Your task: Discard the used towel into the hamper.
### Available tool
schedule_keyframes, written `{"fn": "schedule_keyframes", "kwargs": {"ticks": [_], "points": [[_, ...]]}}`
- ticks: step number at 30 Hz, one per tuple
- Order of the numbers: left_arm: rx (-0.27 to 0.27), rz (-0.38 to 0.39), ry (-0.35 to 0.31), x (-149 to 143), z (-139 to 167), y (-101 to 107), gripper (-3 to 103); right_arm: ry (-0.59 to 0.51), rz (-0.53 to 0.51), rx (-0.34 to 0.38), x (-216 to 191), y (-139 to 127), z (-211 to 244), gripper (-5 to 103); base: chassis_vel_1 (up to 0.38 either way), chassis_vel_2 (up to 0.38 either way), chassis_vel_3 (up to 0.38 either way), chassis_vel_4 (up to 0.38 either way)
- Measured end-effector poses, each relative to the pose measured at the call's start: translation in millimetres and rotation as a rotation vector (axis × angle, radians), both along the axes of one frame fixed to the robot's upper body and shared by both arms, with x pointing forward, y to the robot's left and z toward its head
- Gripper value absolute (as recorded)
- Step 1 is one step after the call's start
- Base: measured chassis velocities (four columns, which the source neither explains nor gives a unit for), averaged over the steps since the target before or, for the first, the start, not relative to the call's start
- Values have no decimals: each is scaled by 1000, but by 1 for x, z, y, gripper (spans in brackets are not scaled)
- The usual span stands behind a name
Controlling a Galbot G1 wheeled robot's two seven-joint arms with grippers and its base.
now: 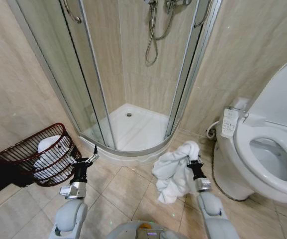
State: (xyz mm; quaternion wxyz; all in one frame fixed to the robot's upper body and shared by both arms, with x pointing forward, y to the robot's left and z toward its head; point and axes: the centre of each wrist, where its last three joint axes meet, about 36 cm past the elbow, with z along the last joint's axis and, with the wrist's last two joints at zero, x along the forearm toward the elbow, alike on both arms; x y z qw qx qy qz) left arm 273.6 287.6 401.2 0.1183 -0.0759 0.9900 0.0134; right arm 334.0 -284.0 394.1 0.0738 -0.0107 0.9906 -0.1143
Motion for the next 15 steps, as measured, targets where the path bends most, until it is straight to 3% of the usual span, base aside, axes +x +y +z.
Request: {"fn": "schedule_keyframes", "kwargs": {"ticks": [7, 10, 15], "points": [[-29, 8, -14, 0, 2, 0, 100, -64, 47, 89, -29, 23, 83, 20, 0, 0, 0, 0], [-54, 58, -9, 2, 0, 1, 100, -105, 83, 102, -47, 40, 117, 20, 0, 0, 0, 0], [-51, 65, -2, 2, -1, 4, 100, -110, 103, 116, -56, 53, 128, 20, 0, 0, 0, 0]]}}
